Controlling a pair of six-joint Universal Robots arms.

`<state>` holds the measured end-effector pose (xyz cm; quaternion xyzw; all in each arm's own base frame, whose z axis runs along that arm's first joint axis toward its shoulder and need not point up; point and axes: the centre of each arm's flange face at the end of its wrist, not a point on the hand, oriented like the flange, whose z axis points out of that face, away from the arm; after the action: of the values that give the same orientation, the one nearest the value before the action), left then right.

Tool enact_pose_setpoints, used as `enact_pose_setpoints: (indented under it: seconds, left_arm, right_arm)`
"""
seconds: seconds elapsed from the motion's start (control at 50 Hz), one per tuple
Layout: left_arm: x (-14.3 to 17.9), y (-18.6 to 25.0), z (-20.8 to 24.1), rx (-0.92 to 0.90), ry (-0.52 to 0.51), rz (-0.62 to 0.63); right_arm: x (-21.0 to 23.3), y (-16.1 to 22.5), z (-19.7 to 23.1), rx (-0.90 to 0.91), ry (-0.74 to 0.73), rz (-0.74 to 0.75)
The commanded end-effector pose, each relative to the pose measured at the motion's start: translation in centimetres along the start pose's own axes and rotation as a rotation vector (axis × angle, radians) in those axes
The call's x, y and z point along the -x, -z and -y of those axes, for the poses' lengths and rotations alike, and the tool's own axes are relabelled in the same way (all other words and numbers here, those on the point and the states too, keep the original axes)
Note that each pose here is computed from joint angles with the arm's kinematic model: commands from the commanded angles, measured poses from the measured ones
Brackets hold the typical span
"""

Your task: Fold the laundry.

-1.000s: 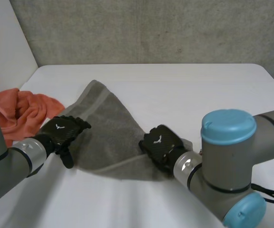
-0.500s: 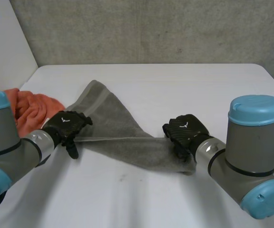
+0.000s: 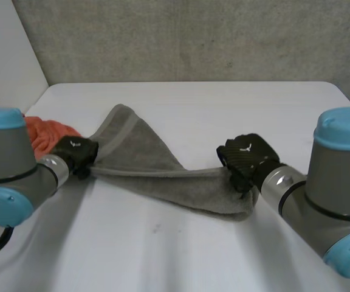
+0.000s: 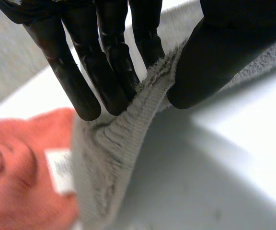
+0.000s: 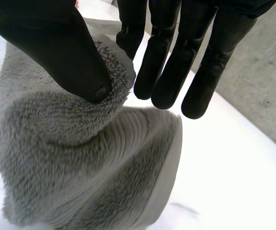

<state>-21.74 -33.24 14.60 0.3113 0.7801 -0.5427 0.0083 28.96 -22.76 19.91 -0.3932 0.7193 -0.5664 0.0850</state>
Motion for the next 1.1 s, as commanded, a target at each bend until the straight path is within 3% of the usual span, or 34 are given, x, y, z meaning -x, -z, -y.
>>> enact_pose_setpoints:
  seconds: [0.02, 0.18, 0.34, 0.46, 0.56, 0.64, 0.72, 0.8, 0.92, 1.02, 1.1]
  left_arm:
    - [0.9, 6.7, 9.1, -0.270, -0.035, 0.057]
    - [2.1, 15.8, 16.4, -0.534, -0.026, 0.121]
    - [2.6, 17.6, 17.9, -0.569, -0.024, 0.131]
    - [2.0, 13.2, 16.4, -0.472, -0.023, 0.086]
    - [0.2, 8.4, 15.3, -0.408, -0.029, 0.021]
    - [-0.5, 4.5, 15.6, -0.422, -0.072, 0.015]
    - [0.8, 2.0, 18.8, -0.562, -0.131, 0.110]
    - [2.7, 3.6, 24.9, -0.818, -0.120, 0.291]
    - [3.3, 7.2, 28.7, -1.023, -0.086, 0.402]
    - [2.2, 9.2, 27.6, -0.992, -0.069, 0.348]
    - [0.9, 8.7, 24.2, -0.880, -0.070, 0.293]
  right_arm:
    - [-3.1, 2.5, 4.6, -0.032, 0.069, -0.061]
    - [-8.1, 8.7, 12.5, -0.154, 0.192, -0.224]
    - [-10.3, 11.4, 14.5, -0.124, 0.241, -0.285]
    - [-10.4, 8.2, 12.3, -0.014, 0.286, -0.228]
    - [-11.0, 3.2, 10.3, 0.035, 0.255, -0.200]
    - [-12.5, -0.8, 11.1, -0.082, 0.212, -0.280]
    - [-14.7, -3.6, 13.6, -0.289, 0.176, -0.416]
    - [-17.1, -4.2, 17.1, -0.528, 0.146, -0.573]
    - [-18.5, -1.9, 21.3, -0.777, 0.160, -0.699]
    - [-18.0, -1.0, 20.8, -0.750, 0.173, -0.672]
    - [-16.8, -1.7, 17.5, -0.612, 0.181, -0.591]
